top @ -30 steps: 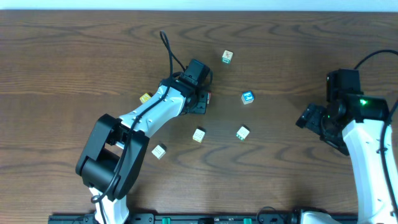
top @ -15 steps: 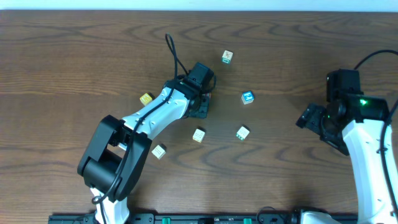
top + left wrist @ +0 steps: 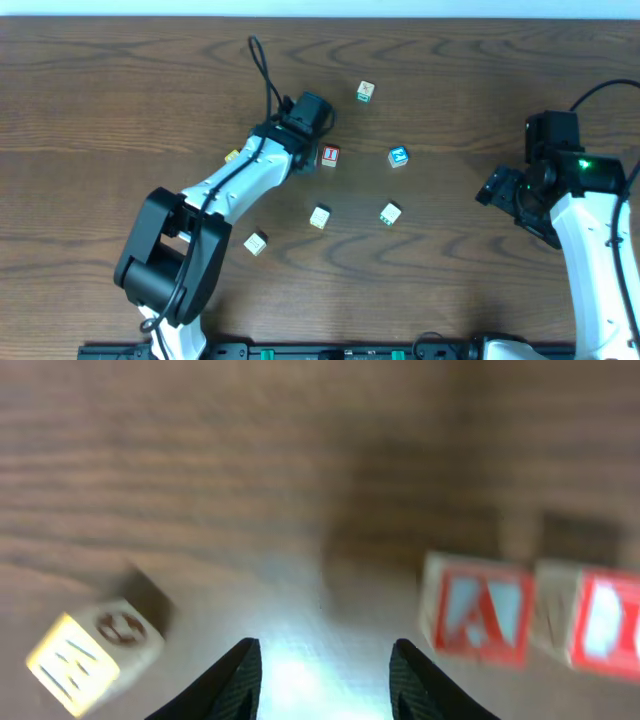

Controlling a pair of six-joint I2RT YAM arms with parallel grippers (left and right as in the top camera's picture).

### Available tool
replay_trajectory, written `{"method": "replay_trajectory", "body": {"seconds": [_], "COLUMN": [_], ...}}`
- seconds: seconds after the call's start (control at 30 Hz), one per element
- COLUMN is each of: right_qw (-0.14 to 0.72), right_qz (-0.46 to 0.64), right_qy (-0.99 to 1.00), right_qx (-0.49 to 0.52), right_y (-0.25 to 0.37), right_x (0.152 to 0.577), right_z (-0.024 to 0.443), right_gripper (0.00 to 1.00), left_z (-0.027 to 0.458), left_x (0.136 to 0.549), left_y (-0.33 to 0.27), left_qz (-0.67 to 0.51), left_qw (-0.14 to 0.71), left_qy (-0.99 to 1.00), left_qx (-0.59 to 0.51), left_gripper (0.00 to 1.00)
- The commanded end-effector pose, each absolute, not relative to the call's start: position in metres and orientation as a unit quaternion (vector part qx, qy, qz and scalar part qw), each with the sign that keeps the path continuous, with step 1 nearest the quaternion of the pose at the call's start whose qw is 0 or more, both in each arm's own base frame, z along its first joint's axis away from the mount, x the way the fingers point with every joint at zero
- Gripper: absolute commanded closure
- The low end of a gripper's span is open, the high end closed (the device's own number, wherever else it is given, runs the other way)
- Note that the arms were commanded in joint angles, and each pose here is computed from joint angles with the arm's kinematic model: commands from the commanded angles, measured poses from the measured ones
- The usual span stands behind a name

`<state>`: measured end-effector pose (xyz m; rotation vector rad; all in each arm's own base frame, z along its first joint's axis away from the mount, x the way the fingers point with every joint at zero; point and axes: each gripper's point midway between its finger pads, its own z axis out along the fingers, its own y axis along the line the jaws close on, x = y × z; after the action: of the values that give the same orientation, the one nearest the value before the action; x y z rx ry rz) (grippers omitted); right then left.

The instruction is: Spell out Ai2

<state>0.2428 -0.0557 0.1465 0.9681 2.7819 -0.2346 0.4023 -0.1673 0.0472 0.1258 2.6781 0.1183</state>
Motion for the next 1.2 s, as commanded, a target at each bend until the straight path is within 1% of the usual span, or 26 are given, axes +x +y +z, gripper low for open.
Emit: {"method": "replay_trajectory", "body": {"seconds": [0.0, 0.23, 0.4, 0.6, 1.0, 1.17], "right_qw": [0.097, 0.097, 0.096, 0.096, 0.094, 0.093], "right_qz": [-0.086, -0.085, -0.086, -0.086, -0.086, -0.086], "right_qy": [0.936, 0.936, 0.936, 0.936, 0.936, 0.936], "right_qx": [0.328, 0.329, 0.329, 0.329, 0.328, 0.328], "right_y": [-0.059, -0.059, -0.059, -0.059, -0.059, -0.059], "right_x": [0.245, 0.245, 0.244, 0.244, 0.243, 0.243], "right_z": [0.149, 0.149, 0.149, 0.149, 0.149, 0.149], "right_gripper": [0.01, 0.01, 0.01, 0.01, 0.01, 0.01], "left_z": [0.052, 0.044, 0.025, 0.014, 0.013, 0.013], "left_x": [0.409, 0.412, 0.408, 0.406, 0.398, 0.397], "left_y": [-0.153, -0.152, -0.158, -0.16, -0.18, -0.18], "left_qz": [0.04, -0.003, -0.016, -0.019, -0.08, -0.079], "left_qw": [0.236, 0.22, 0.196, 0.185, 0.162, 0.162], "left_qy": [0.97, 0.975, 0.98, 0.982, 0.983, 0.983], "left_qx": [0.038, 0.036, 0.042, 0.043, 0.041, 0.041], "left_gripper": [0.57, 0.53, 0.53, 0.52, 0.51, 0.51]}}
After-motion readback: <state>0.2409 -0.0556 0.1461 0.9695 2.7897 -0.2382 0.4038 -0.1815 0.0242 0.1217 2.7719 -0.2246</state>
